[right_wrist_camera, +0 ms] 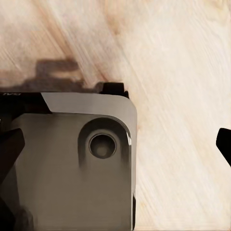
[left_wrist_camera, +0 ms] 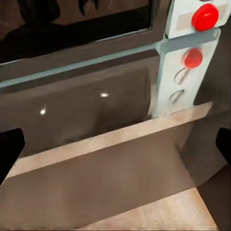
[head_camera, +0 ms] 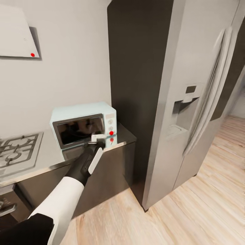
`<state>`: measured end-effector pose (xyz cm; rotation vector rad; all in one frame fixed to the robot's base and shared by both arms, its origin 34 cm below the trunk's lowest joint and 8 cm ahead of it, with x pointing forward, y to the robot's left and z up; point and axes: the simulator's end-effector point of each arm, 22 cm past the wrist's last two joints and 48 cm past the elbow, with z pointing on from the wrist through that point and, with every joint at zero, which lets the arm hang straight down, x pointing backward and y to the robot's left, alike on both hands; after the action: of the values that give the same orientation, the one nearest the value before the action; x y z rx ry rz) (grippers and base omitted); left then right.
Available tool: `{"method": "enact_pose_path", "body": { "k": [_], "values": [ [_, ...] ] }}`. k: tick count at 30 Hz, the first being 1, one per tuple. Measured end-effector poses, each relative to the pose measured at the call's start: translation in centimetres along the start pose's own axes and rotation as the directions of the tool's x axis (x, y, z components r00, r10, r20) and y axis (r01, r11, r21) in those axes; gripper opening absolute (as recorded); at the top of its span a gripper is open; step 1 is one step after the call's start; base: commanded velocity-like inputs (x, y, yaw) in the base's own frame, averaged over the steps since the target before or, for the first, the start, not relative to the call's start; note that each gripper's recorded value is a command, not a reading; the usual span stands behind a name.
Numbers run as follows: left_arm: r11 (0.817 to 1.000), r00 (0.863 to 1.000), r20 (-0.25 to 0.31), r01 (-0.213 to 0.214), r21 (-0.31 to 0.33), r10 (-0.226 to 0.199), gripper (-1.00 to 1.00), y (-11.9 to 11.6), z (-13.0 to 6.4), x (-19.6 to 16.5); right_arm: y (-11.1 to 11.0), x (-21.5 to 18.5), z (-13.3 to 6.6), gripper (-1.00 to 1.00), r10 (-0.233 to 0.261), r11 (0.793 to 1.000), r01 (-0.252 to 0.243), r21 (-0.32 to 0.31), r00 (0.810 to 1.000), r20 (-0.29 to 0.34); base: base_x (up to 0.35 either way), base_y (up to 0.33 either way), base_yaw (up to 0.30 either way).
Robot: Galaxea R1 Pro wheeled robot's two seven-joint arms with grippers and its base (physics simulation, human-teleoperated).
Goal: In the kitchen, take the popcorn bag from the countertop, put it into the microwave, and heat it until the popcorn is cooked so the cooked popcorn ends up inside the bag.
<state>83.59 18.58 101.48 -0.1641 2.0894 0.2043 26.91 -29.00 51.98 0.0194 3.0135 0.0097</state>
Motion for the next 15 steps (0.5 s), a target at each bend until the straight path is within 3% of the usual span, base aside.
{"method": "enact_pose_path", "body": {
  "k": [5, 8, 11, 13, 15],
  "values": [
    [1.000, 1.000, -0.022, -0.007, 0.000, 0.007, 1.00, -0.2, 0.3, 1.0, 0.1, 0.0, 0.0, 1.00, -0.002, 1.000, 0.002, -0.001, 1.000, 0.001, -0.346, 0.000, 0.000],
    [0.999, 0.992, -0.119, -0.036, 0.002, 0.036, 1.00, -0.4, 1.7, 5.5, 0.2, 0.1, 0.0, 1.00, -0.001, 1.000, 0.001, -0.003, 1.000, -0.003, -0.346, 0.000, 0.000],
    [1.000, 0.986, -0.168, 0.014, 0.008, -0.013, 1.00, -0.8, 2.9, 9.1, 0.2, 0.1, 0.0, 1.00, -0.001, 1.000, 0.001, -0.003, 1.000, -0.004, -0.346, 0.000, 0.000],
    [0.999, 0.974, -0.225, 0.039, 0.006, -0.036, 1.00, -0.9, 3.7, 12.9, 0.2, 0.2, 0.0, 1.00, -0.001, 1.000, 0.001, -0.003, 1.000, -0.006, -0.341, 0.000, 0.000],
    [0.999, 0.946, -0.324, 0.035, 0.039, -0.020, 1.00, -1.4, 3.9, 18.4, 0.2, 0.2, 0.0, 1.00, -0.001, 1.000, 0.001, -0.003, 1.000, -0.007, -0.212, 0.000, 0.000]
  ]
}}
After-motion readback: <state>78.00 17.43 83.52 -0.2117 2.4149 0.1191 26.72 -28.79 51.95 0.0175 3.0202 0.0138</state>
